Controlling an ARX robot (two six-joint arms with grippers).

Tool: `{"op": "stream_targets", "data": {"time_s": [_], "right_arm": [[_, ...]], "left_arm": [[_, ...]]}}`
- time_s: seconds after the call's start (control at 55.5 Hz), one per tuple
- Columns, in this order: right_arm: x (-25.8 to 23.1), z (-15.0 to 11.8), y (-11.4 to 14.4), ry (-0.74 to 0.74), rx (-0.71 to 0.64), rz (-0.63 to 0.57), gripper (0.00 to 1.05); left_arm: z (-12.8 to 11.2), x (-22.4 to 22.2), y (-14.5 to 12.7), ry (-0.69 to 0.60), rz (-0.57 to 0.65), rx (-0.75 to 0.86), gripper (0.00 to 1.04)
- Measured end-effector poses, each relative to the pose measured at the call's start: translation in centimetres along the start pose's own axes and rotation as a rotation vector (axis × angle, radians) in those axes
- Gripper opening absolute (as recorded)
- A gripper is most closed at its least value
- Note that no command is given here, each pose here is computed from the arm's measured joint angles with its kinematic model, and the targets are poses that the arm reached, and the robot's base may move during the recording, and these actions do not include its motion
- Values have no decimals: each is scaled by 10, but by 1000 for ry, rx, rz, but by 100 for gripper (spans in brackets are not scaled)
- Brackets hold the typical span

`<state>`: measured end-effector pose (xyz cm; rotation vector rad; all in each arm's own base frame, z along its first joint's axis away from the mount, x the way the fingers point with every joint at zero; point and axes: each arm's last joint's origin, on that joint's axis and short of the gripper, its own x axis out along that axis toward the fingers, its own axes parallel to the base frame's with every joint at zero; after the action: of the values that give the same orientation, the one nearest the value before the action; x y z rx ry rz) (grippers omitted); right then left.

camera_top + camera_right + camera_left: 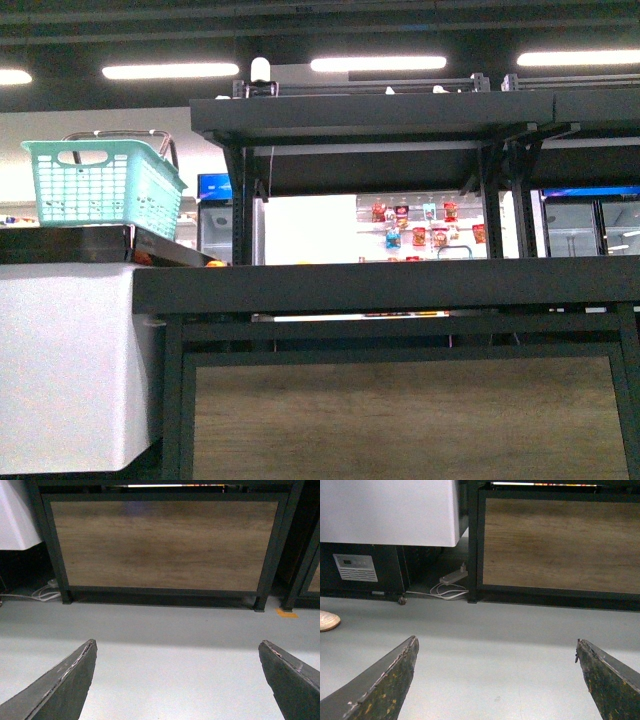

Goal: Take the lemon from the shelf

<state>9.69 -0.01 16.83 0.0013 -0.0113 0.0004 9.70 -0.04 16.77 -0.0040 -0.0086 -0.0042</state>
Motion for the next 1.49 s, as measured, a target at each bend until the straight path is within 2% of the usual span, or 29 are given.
{"op": "stream_targets", "data": {"time_s": [1.494], "right_arm": [[0,0,0,0,0,-1,97]], "left_arm": [[0,0,0,0,0,0,97]]}}
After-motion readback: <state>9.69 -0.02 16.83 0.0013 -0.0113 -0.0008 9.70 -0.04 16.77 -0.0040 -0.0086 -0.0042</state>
